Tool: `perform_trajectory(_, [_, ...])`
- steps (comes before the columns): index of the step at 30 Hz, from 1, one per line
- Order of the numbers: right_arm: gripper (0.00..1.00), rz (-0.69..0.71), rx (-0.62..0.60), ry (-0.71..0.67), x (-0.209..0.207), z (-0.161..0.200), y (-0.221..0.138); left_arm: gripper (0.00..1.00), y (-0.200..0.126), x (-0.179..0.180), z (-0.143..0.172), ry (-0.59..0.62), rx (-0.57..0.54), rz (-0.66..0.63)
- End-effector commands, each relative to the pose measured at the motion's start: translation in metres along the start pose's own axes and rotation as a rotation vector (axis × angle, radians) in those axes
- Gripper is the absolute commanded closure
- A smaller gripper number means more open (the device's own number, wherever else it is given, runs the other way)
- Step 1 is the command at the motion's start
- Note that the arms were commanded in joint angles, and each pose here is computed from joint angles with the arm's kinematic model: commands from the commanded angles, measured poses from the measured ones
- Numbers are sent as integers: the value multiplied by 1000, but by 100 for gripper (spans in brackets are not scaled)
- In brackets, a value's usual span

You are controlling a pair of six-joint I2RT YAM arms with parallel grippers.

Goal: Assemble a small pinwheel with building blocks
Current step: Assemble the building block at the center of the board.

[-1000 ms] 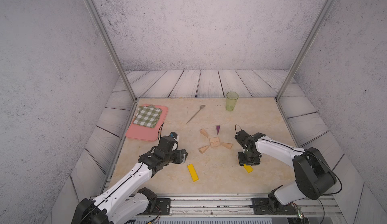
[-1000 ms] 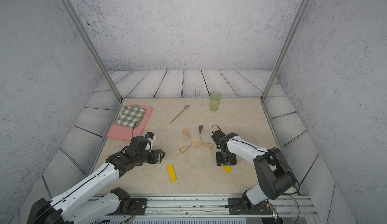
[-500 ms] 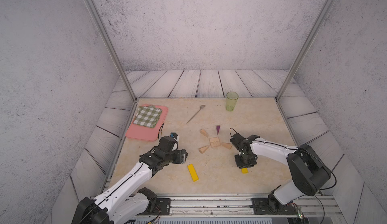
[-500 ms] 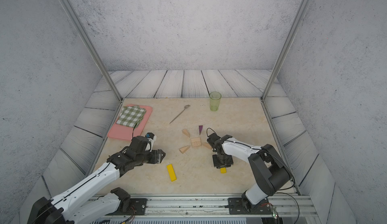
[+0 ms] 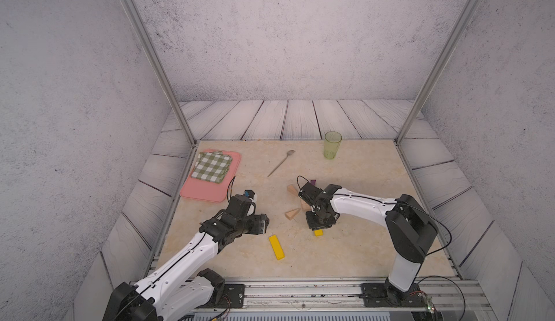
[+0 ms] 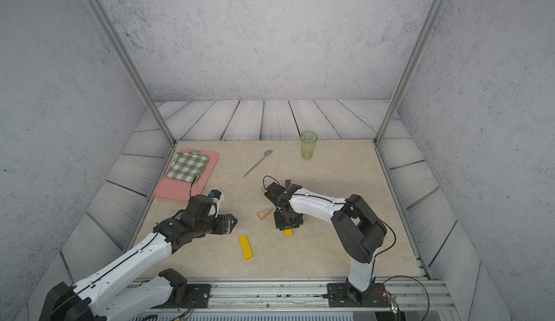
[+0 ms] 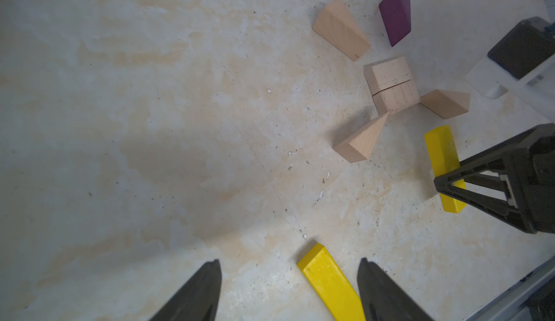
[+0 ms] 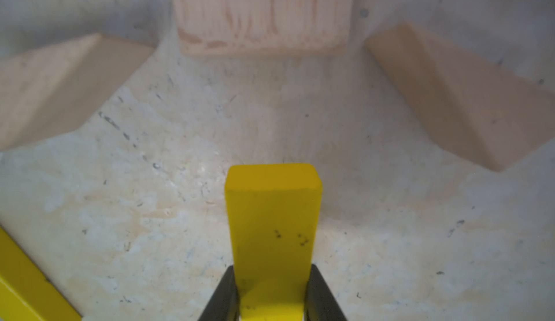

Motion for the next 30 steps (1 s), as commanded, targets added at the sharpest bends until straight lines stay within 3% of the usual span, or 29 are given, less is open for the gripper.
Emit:
perform_trajectory(1, [68, 49, 38, 20, 2, -2, 9, 22, 1, 2, 3, -12, 3, -1])
perform_trajectory(8, [67, 73, 61, 34, 2, -2, 19, 22, 1, 2, 4, -11, -4, -1])
perform_trajectory(18, [50, 70, 35, 32, 5, -7, 16, 22, 2, 2, 4, -13, -2, 0])
perform_trajectory(30, [64, 76, 38, 19, 7, -11, 23, 22, 1, 2, 4, -15, -2, -1])
Point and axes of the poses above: each gripper's point midway between its finger pads, its own y axis out along the fingers, its own x axis along the line the jaws close on, z = x × y, the point moved 9 cm from there along -y, back along the fingers, and after that the axes turned 7 degrees about y, right-handed, at the moved point
